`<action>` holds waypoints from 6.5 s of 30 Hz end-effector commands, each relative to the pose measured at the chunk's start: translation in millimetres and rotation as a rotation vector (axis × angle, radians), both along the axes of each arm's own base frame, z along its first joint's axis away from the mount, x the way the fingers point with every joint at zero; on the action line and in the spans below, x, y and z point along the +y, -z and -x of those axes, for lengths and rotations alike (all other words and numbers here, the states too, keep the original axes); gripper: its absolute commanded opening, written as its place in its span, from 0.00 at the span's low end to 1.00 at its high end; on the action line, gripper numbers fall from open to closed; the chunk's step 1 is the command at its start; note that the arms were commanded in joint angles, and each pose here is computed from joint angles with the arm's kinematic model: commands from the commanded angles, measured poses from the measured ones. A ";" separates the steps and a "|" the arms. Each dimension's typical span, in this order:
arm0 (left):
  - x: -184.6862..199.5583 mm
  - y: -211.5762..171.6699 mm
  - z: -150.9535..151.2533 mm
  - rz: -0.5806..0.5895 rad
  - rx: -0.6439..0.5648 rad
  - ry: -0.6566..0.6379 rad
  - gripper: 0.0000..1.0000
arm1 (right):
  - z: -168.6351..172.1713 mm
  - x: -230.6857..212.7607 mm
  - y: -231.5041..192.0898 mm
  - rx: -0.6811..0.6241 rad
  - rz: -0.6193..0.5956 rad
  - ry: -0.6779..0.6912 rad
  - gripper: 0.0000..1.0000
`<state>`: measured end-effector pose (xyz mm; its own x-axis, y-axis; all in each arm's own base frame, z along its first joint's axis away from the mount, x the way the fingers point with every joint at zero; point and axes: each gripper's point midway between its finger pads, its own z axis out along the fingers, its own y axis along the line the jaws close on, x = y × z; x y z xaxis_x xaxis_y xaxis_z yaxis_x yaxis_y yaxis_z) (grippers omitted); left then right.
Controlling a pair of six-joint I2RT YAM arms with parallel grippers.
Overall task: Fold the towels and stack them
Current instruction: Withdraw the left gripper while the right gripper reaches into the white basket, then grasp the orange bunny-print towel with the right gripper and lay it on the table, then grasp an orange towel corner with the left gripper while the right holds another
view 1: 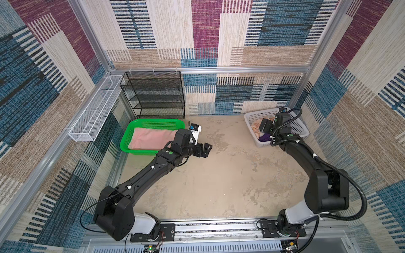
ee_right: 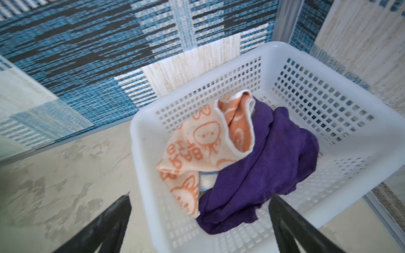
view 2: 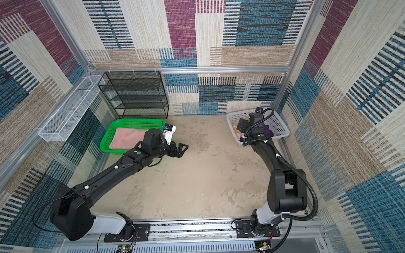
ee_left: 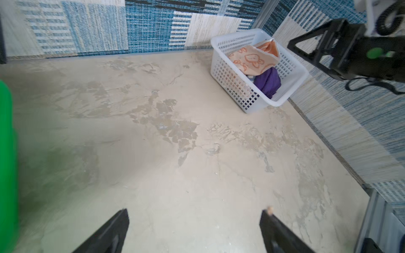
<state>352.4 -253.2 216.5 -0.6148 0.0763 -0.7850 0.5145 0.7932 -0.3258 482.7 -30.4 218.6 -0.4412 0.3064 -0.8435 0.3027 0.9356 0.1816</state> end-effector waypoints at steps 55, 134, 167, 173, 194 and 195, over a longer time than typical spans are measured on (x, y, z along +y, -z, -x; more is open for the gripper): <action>-24.9 37.1 15.3 -0.143 0.022 0.058 0.83 | 131.3 170.9 -148.7 -0.319 -0.178 -0.845 0.00; -33.3 170.7 108.4 -0.740 0.234 0.334 0.43 | 91.1 173.5 91.0 0.175 -0.023 -0.555 0.92; -29.9 194.9 80.7 -0.808 0.281 0.287 0.47 | 93.8 168.1 95.5 0.179 -0.023 -0.563 0.92; -29.6 207.0 87.2 -0.786 0.334 0.315 0.34 | 93.4 167.6 94.6 0.177 -0.023 -0.561 0.92; -37.9 99.5 68.5 -0.601 0.248 0.273 0.00 | 108.9 196.4 58.0 0.024 0.075 -0.835 0.92; -37.8 94.5 66.9 -0.588 0.247 0.268 0.00 | 112.0 199.3 52.7 -0.003 0.087 -0.861 0.92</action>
